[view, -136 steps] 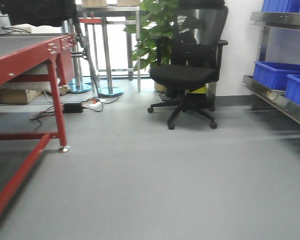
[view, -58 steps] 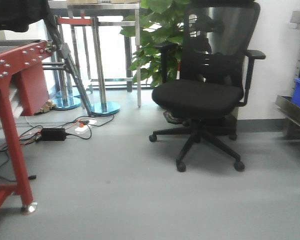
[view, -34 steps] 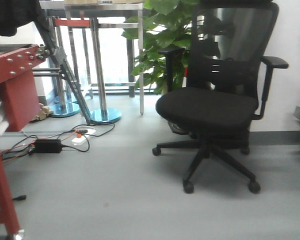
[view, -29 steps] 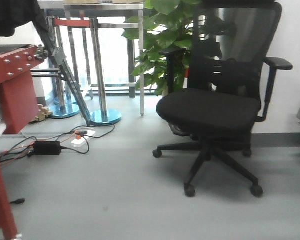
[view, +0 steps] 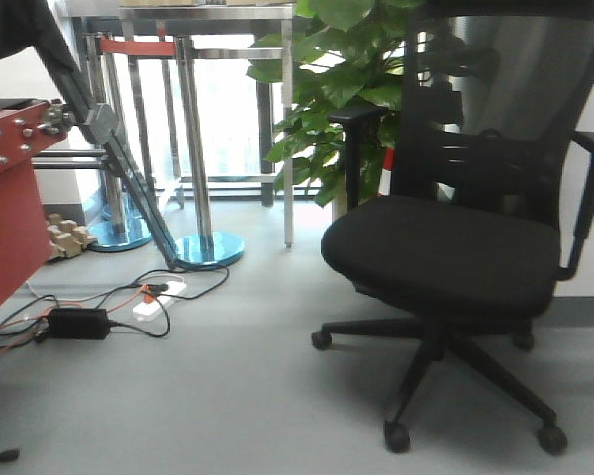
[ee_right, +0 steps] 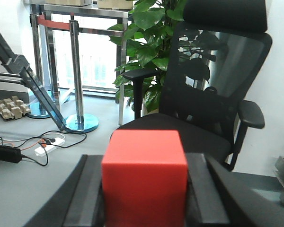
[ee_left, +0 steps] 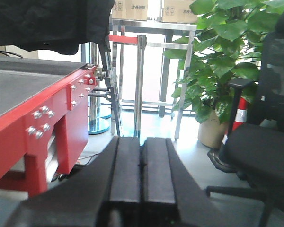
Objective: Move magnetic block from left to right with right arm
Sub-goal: 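Drive past the office chair and plant carrying the red cube, then turn the base and drive up to the second grey table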
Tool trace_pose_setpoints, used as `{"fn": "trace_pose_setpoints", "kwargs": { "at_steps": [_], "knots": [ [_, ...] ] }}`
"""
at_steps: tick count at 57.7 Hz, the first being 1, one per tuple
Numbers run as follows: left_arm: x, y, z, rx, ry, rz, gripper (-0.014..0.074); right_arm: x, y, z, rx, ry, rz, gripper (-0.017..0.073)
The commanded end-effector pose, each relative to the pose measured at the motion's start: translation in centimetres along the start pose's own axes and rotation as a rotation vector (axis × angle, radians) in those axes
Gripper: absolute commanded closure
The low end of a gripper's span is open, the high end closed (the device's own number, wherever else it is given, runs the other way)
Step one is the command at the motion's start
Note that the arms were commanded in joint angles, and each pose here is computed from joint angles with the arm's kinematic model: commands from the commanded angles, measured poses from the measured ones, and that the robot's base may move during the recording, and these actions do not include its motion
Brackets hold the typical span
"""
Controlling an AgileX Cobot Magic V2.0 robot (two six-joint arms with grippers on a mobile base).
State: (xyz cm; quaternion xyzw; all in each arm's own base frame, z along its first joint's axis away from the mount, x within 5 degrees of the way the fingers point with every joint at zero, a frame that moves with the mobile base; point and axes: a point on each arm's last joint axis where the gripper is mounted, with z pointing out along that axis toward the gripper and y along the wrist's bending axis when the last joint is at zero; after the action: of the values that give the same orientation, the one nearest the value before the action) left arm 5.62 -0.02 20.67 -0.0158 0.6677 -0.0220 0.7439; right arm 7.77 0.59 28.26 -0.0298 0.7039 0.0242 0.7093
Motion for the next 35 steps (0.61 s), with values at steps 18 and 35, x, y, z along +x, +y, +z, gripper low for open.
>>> {"fn": "trace_pose_setpoints", "kwargs": {
  "at_steps": [18, 35],
  "knots": [
    [-0.59, 0.02, -0.11, 0.003, -0.089, -0.006, 0.0720, -1.83, -0.04, -0.12, 0.006, -0.117, -0.015, 0.0213],
    [-0.59, 0.02, -0.11, 0.003, -0.089, -0.006, 0.0720, -1.83, -0.04, -0.12, 0.006, -0.117, -0.015, 0.0213]
  ]
}}
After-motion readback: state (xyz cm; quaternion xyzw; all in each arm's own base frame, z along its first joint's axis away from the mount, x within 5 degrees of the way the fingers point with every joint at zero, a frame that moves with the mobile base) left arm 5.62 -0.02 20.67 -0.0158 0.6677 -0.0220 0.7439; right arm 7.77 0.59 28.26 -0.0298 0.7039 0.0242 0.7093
